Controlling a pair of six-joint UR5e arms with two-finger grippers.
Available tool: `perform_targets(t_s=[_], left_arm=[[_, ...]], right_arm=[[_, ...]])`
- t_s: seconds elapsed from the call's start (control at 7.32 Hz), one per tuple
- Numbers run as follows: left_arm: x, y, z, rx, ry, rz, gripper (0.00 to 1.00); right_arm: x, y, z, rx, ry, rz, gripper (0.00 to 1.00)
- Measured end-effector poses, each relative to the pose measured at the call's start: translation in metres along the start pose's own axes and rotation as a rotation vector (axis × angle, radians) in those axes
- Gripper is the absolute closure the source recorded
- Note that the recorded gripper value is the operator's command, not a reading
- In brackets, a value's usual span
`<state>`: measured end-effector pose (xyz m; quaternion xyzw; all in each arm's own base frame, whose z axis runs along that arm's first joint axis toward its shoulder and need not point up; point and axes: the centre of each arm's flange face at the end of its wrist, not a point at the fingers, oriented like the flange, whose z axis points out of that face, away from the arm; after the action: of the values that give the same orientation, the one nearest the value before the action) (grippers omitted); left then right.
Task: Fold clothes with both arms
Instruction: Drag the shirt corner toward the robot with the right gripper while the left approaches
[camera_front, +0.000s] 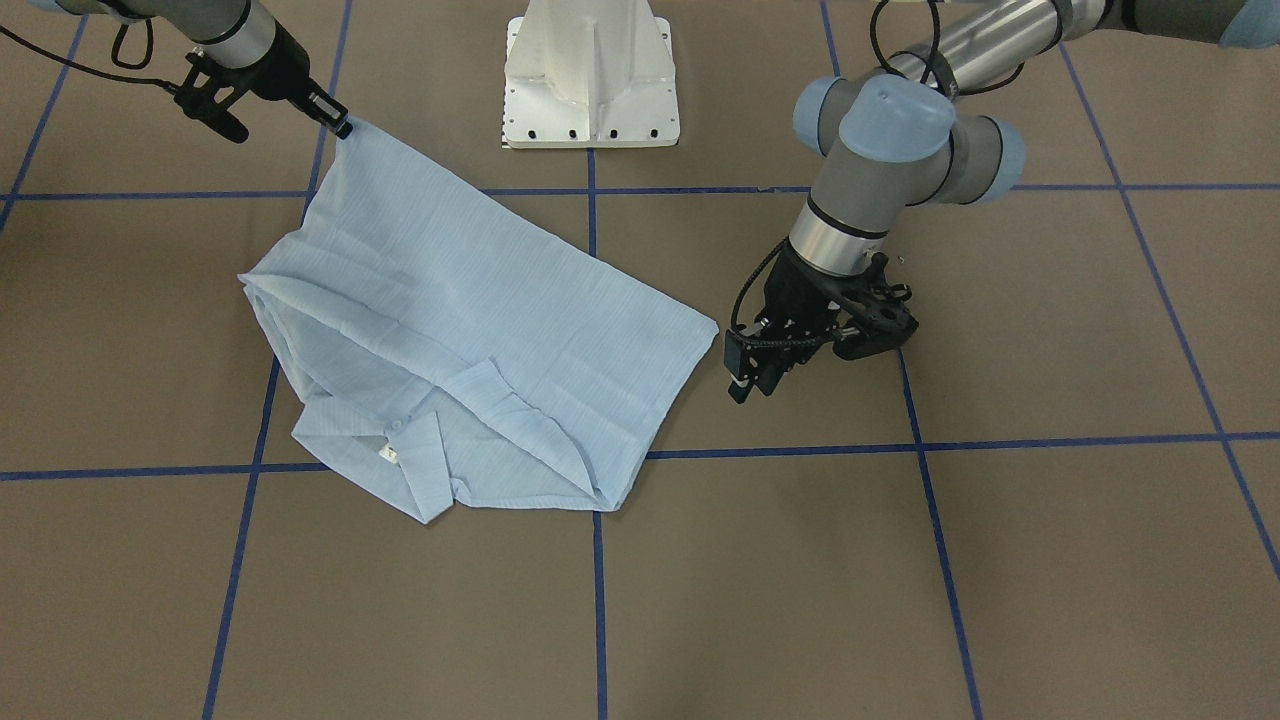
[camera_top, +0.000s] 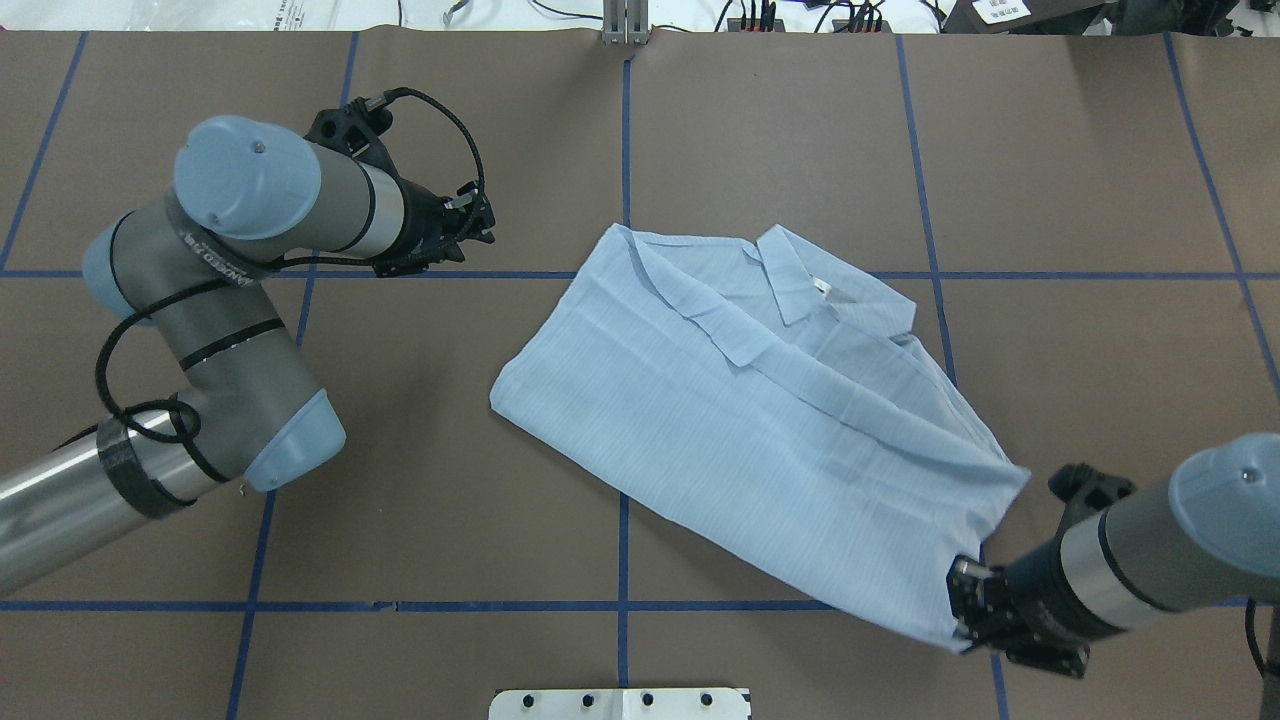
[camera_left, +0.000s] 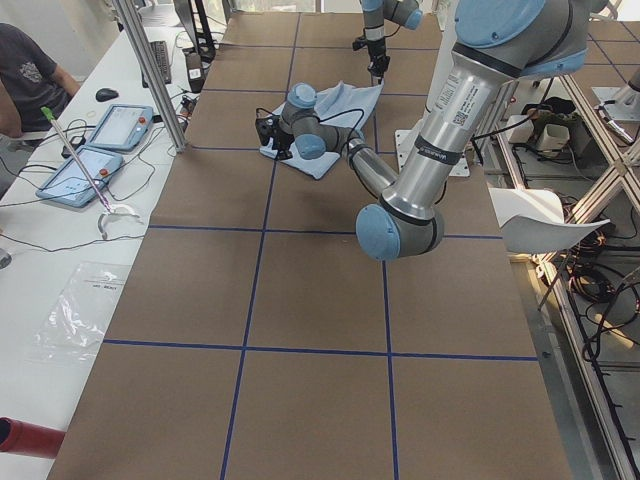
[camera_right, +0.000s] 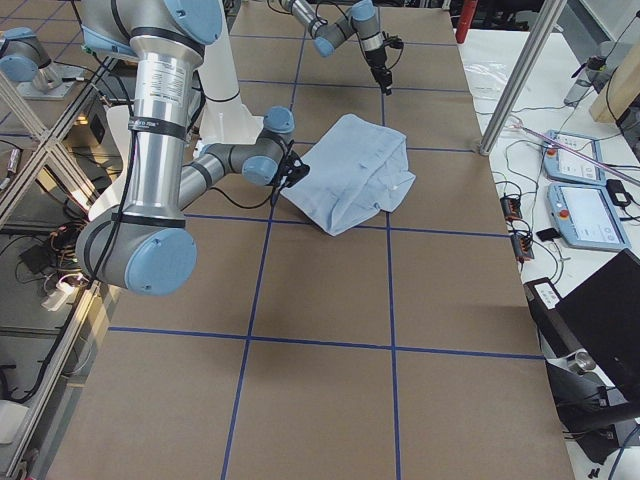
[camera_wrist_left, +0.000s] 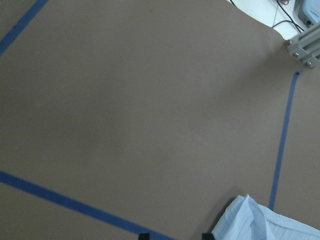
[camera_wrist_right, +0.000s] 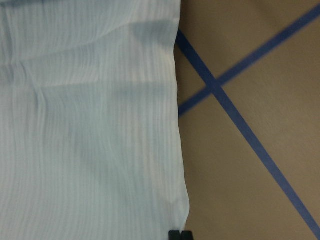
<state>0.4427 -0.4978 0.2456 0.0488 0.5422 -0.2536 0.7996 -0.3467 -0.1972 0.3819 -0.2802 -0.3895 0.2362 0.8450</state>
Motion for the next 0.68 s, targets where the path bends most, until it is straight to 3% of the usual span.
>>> perform_targets(t_s=[0.14,0.27,0.41,0.55,0.68], left_arm=[[0.004,0.034,-0.010,-0.055,0.024,-0.023,0.50],[0.006,0.061,-0.015,-0.098,0.037,-0.049,0.46],[0.005,0.087,-0.014,-0.135,0.035,-0.081,0.42],[0.000,0.115,-0.011,-0.172,0.023,-0.116,0.36],[-0.008,0.141,-0.006,-0.194,0.007,-0.143,0.32]], right_arm=[[0.019,0.026,0.018,-0.063,0.081,-0.029,0.01],[0.034,0.045,0.031,-0.101,0.140,-0.055,0.00],[0.041,0.053,0.037,-0.115,0.165,-0.066,0.00],[0.039,0.048,0.034,-0.104,0.153,-0.056,0.00],[0.029,0.029,0.022,-0.070,0.109,-0.023,0.00]])
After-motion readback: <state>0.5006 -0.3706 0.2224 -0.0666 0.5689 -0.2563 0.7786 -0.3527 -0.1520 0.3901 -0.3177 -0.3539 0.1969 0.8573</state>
